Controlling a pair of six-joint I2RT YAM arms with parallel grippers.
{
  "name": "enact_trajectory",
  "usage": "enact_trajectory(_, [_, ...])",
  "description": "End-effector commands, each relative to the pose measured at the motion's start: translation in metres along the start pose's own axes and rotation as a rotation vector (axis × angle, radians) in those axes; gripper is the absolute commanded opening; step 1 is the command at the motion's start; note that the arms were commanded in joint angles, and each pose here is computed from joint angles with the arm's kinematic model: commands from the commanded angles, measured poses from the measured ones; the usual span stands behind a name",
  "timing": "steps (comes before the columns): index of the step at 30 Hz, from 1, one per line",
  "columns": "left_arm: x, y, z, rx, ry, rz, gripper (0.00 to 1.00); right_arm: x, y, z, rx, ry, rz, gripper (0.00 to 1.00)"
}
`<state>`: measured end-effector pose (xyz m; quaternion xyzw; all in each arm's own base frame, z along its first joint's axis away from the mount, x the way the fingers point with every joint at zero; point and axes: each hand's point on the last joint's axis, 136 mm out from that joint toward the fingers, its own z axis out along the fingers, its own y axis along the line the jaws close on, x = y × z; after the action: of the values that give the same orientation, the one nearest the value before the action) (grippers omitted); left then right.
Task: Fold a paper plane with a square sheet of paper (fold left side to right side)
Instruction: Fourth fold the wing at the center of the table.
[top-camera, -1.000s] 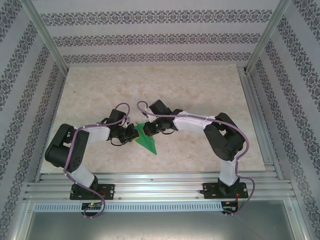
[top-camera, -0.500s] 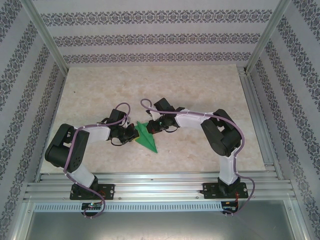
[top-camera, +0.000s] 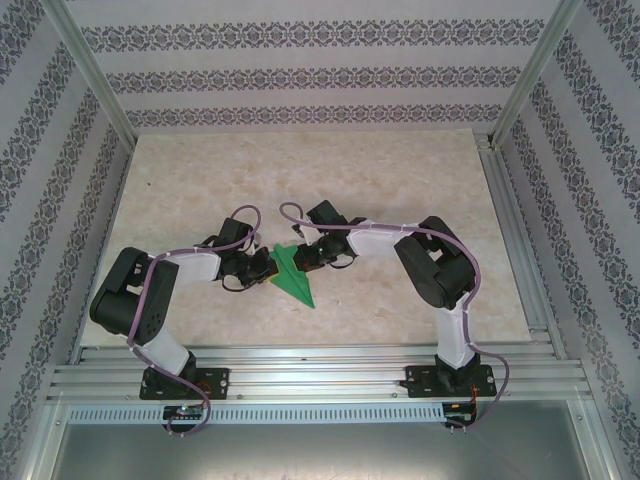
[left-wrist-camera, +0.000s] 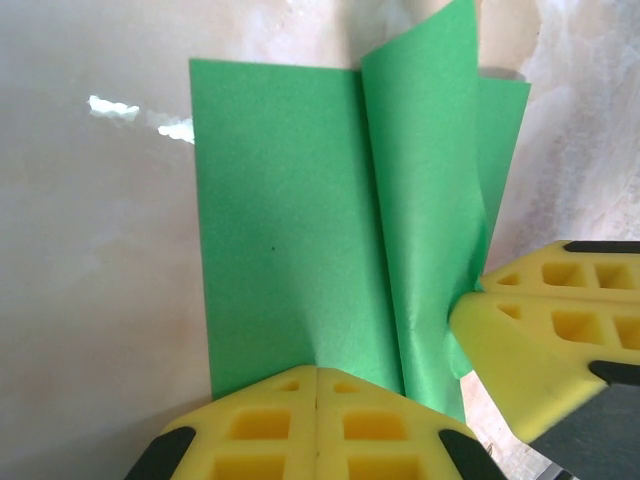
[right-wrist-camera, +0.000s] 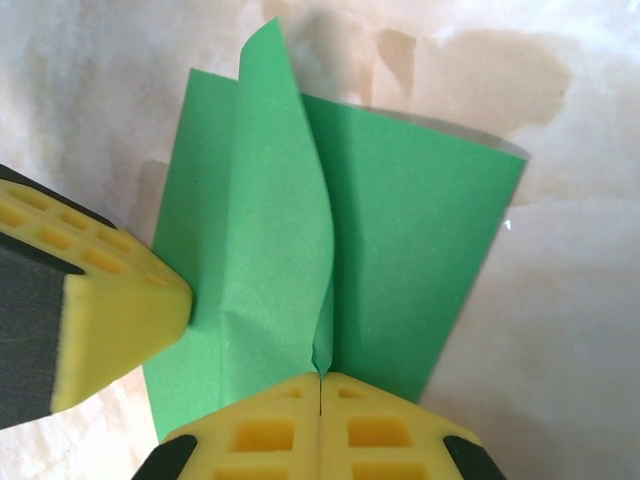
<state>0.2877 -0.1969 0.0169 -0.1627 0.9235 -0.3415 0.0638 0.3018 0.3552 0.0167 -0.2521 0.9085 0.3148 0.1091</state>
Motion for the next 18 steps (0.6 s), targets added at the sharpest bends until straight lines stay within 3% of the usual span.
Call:
enact_trajectory(1, [0.006,0.021,0.004,-0.093,0.016,-0.009,0.00,0.011,-0.012,0.007,0.029,0.027,-0.007,0.00])
enact_trajectory(6, [0.004,0.009,-0.006,-0.069,-0.002,0.008,0.02,0.018,-0.016,0.010,0.039,0.046,0.008,0.00])
enact_trajectory(12, [-0.007,-0.025,-0.036,0.004,-0.065,0.051,0.13,0.025,-0.021,0.012,0.055,0.062,0.017,0.00])
enact_trajectory(18, [-0.012,-0.057,-0.036,0.167,-0.055,0.035,0.03,0.024,-0.021,0.011,0.055,0.059,0.018,0.00])
